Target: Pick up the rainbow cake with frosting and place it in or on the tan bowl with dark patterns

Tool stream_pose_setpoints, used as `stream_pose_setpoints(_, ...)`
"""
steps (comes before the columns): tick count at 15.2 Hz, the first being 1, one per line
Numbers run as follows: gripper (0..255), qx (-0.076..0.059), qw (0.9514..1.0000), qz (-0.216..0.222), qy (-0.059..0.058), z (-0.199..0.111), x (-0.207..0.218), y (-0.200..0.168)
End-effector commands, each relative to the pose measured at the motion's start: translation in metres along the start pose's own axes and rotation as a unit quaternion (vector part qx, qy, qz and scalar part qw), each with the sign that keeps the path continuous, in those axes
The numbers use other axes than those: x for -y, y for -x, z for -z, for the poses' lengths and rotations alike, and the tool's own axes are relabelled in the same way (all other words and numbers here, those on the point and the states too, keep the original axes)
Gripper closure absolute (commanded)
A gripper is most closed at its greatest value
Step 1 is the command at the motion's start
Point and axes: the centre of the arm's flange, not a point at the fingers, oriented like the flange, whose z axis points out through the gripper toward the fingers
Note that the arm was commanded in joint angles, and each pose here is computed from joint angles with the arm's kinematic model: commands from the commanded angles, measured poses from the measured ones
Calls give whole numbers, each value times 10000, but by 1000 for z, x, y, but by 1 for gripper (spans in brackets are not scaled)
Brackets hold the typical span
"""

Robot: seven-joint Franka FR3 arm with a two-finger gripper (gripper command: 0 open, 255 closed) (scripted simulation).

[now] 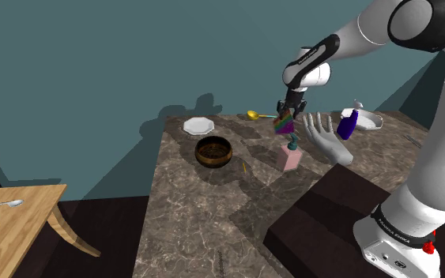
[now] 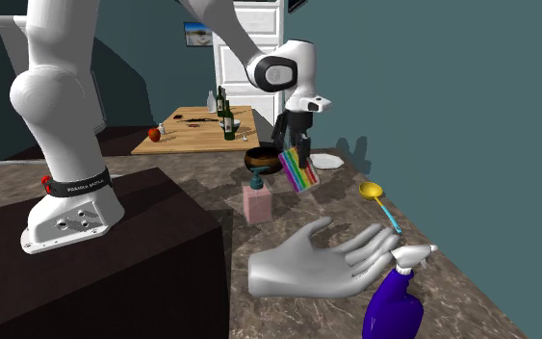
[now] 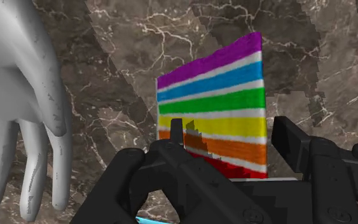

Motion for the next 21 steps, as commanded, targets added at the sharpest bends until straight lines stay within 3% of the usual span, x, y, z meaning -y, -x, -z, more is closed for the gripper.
stream_pose_setpoints(1, 255, -3, 10000, -1, 0, 11, 0, 0)
stream_pose_setpoints(5, 255, -3, 10000, -1, 0, 30, 0, 0)
stream_pose_setpoints(21, 255, -3, 10000, -1, 0, 46, 207, 38)
